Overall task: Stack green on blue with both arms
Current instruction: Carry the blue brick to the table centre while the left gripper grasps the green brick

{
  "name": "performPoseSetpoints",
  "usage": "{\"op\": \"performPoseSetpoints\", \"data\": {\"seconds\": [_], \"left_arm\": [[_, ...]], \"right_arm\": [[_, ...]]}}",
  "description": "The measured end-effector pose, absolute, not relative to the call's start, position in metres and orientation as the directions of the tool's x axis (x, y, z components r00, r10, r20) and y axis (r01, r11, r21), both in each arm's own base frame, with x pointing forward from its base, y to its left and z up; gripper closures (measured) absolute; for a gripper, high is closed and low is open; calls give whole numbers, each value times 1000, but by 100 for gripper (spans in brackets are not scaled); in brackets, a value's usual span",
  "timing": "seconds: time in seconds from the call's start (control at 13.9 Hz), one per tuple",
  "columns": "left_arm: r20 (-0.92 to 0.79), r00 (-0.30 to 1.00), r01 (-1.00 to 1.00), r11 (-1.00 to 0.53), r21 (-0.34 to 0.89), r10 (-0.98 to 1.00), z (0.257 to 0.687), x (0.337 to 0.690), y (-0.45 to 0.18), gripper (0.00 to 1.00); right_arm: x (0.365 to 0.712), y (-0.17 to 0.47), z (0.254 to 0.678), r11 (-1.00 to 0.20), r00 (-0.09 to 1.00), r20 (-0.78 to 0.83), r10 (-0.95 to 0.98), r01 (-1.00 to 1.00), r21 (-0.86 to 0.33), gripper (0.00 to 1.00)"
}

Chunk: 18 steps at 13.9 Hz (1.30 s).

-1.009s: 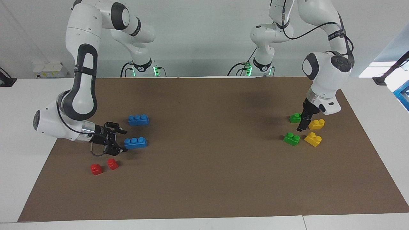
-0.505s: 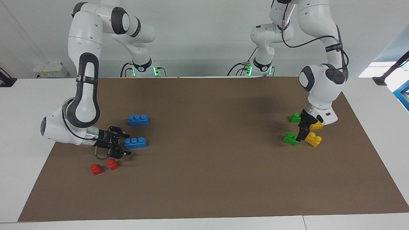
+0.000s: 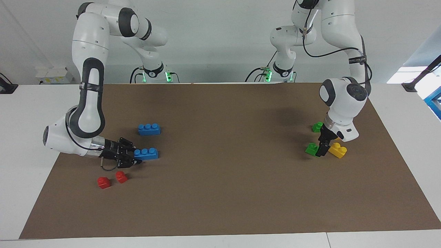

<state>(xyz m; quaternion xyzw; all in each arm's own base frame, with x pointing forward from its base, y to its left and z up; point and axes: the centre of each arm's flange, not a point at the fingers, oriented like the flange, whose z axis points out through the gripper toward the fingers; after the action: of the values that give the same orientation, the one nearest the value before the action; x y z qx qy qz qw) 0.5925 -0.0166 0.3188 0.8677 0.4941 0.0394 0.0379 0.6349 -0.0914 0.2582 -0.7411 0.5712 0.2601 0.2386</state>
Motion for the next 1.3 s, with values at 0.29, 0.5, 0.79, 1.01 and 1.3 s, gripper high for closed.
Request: {"op": "performPoseSetpoints", "data": {"seconds": [0.29, 0.5, 0.79, 1.01, 1.3], "left_arm": [[29, 507, 856, -507, 104, 862, 311, 597, -16, 0], [28, 506, 856, -506, 103, 862, 309, 599, -16, 0], [19, 491, 865, -490, 105, 871, 308, 599, -13, 0], [14, 487, 868, -485, 103, 873, 306, 598, -13, 0], [13, 487, 868, -485, 104, 874, 307, 604, -14, 10]], "right_arm": [[636, -91, 261, -240, 224, -656, -720, -968, -67, 65], [641, -85, 276, -234, 230, -652, -722, -969, -83, 65], [664, -34, 340, -146, 142, -650, -746, -988, -48, 65], [665, 48, 387, -120, 90, -647, -757, -993, 2, 65], [656, 157, 403, -70, 34, -618, -785, -997, 33, 65]]}}
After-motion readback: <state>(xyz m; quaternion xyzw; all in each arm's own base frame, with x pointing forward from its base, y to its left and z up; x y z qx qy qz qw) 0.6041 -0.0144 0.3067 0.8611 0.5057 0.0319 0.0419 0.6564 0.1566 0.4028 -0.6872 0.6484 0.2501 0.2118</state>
